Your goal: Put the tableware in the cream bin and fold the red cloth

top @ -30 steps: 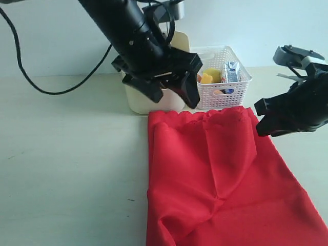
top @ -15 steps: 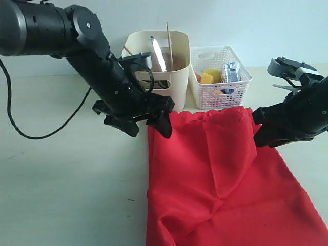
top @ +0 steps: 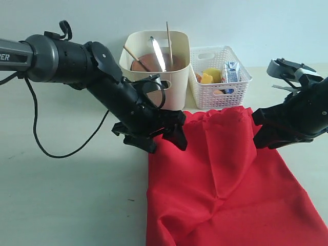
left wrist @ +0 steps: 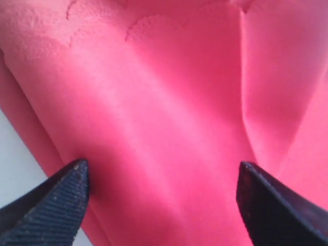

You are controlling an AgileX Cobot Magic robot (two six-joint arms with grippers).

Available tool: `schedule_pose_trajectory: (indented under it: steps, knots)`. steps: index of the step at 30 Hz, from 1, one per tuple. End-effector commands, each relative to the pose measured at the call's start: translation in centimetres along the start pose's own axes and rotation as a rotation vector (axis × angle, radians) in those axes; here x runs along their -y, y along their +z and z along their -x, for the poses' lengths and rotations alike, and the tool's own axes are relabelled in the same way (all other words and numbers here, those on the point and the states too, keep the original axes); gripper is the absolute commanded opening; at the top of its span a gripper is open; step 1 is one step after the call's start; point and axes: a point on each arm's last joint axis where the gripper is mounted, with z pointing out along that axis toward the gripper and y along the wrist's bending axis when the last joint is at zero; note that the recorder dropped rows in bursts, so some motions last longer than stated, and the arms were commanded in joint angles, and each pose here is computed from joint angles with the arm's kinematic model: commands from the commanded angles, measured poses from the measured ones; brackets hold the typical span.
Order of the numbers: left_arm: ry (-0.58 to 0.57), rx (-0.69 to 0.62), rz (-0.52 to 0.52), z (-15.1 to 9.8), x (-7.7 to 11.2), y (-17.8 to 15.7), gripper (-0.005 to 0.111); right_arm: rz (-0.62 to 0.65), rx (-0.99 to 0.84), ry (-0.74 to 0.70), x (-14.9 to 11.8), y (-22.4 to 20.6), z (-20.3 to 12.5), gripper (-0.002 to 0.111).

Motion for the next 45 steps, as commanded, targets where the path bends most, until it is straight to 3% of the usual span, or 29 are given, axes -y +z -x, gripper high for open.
schedule_pose_trajectory:
  steps: [1,7,14,17,24,28,36,45]
  knots:
    - [-0.011,0.043,0.011,0.4,-0.1,-0.1,0.076,0.003,0.012,-0.008,0.0,-0.2,0.3,0.032]
    - [-0.022,0.037,0.085,0.3,-1.0,-0.3,0.076,0.003,0.012,-0.008,0.0,-0.2,0.3,0.032]
    - [-0.013,0.011,0.035,0.0,0.1,0.1,0.070,0.000,0.017,-0.010,-0.1,-0.2,0.4,0.032]
    - [-0.015,0.000,-0.009,-0.2,0.5,0.2,0.054,0.000,0.017,-0.010,-0.1,-0.2,0.4,0.032]
    - [0.024,-0.017,-0.123,-0.3,1.6,0.0,0.002,-0.008,0.033,-0.023,-0.1,-0.4,0.5,0.032]
    - [0.070,-0.022,-0.159,-0.6,2.6,-0.2,0.000,-0.029,0.092,-0.033,-0.3,-1.3,0.8,0.032]
    - [0.285,-0.103,-0.289,-2.9,7.6,1.2,0.000,-0.075,0.192,-0.048,-0.5,-2.8,1.2,0.032]
    - [0.512,-0.218,-0.360,-6.8,12.8,3.5,0.000,-0.264,0.237,-0.015,0.5,-4.8,1.0,0.032]
